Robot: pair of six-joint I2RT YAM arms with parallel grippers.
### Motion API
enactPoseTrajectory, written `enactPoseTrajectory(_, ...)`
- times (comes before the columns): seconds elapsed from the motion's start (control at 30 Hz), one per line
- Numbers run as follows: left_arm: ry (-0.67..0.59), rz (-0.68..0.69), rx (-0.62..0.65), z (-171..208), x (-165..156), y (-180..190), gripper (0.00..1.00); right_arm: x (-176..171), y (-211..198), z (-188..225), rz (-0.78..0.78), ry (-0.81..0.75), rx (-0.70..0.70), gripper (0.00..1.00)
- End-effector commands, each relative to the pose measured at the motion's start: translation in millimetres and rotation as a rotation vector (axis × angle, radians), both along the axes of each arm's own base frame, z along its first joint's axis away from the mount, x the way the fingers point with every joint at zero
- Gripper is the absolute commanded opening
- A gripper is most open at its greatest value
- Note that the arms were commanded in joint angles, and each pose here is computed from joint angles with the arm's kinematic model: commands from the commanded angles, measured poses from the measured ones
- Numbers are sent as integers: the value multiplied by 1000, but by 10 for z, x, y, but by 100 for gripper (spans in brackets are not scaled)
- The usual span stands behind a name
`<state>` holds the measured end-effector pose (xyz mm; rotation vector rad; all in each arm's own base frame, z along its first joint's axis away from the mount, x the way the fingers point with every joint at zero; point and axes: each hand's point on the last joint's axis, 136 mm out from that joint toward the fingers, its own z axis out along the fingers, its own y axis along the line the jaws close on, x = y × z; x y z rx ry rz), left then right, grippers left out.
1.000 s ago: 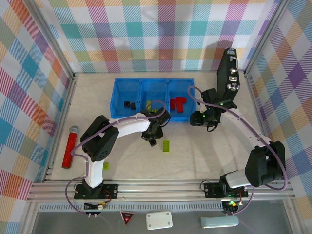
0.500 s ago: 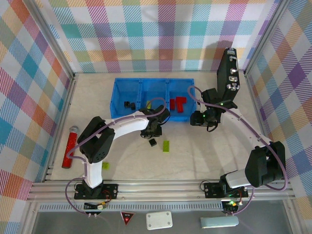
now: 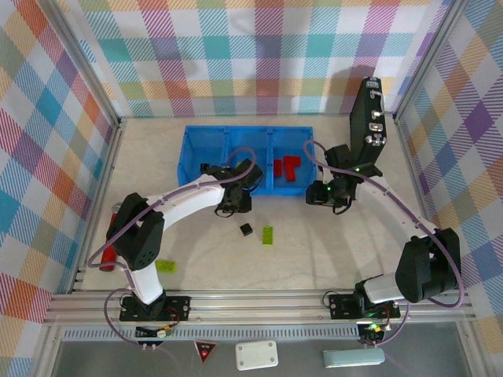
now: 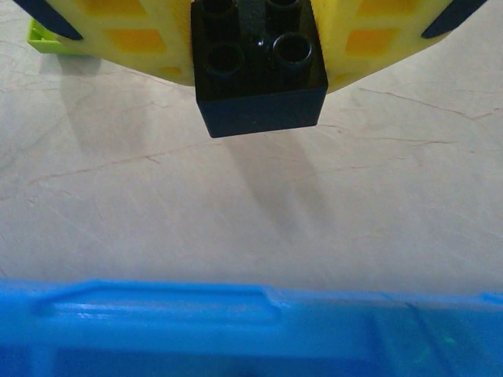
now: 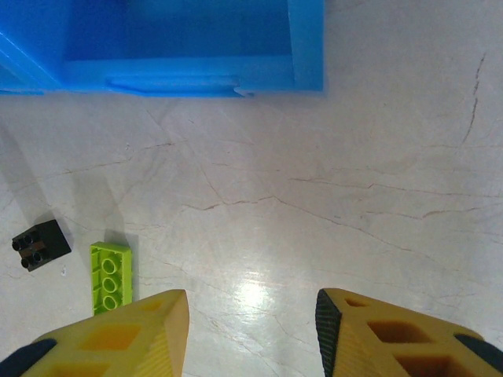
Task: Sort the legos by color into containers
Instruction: Pick up the lego from the center of the table, then place the lego in the container.
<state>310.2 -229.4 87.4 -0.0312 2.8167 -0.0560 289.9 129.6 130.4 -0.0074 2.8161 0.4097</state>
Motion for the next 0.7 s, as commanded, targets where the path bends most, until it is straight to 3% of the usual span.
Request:
enactPoseTrajectory(0.0, 12, -36, 23, 85, -48, 195, 33, -94, 25, 18, -19, 18, 24, 48)
enactPoseTrajectory(0.67, 35, -11, -67, 172, 248, 890, 33, -256, 14, 11, -84, 54, -56, 48)
